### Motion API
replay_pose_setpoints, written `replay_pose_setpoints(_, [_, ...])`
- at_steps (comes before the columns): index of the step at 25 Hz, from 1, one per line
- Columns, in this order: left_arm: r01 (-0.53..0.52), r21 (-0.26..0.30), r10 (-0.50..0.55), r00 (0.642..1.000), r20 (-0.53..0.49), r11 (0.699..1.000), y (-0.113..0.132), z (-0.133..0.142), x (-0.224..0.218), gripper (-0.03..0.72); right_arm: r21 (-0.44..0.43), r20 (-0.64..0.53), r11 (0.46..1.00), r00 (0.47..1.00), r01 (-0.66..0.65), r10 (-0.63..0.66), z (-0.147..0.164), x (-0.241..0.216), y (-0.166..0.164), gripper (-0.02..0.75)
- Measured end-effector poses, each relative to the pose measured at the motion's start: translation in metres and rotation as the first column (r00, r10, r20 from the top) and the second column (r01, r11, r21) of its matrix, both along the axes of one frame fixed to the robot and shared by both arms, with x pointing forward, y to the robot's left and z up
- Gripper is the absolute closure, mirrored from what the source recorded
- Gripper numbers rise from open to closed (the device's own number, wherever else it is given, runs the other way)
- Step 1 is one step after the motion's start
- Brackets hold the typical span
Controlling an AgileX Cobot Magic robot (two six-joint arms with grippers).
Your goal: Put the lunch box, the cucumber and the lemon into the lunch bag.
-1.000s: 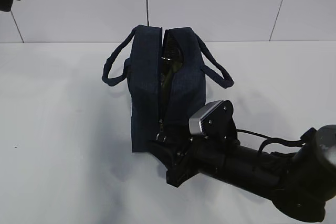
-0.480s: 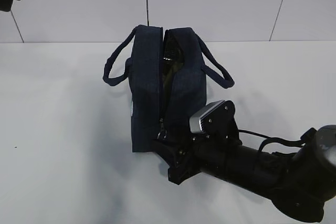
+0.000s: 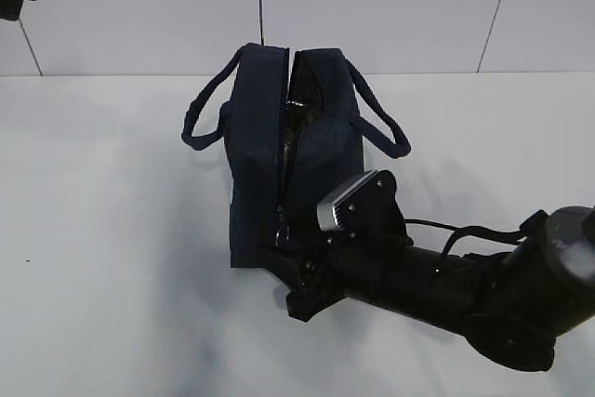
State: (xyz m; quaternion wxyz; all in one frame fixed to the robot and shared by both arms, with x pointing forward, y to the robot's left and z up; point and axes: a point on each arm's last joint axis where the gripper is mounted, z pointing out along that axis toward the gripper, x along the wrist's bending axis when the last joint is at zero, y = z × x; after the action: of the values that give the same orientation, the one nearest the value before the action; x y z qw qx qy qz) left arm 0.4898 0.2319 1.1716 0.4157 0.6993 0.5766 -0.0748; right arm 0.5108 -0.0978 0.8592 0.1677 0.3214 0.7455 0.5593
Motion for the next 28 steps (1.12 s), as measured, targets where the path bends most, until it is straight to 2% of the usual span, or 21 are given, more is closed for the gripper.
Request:
replay_pose_setpoints(10, [-0.003, 0.000, 0.003, 1.000, 0.003, 1.000, 0.0001, 0.0001, 0.0003, 0.461, -0.010, -0.007, 1.000, 1.000, 0.007, -0.008, -0.0005, 0.0019, 0.0003, 0.302])
replay_pose_setpoints(20, [-0.004, -0.001, 0.004, 1.000, 0.004, 1.000, 0.0001, 0.0002, 0.0005, 0.461, 0.003, -0.019, 0.997, 0.996, 0.082, -0.082, -0.0002, 0.0064, -0.0035, 0.305])
replay_pose_setpoints(28, [-0.007, -0.001, 0.007, 1.000, 0.007, 1.000, 0.0002, 0.0003, 0.0008, 0.461, 0.002, -0.028, 0.995, 0.994, 0.104, -0.104, -0.0012, 0.0074, -0.0049, 0.465])
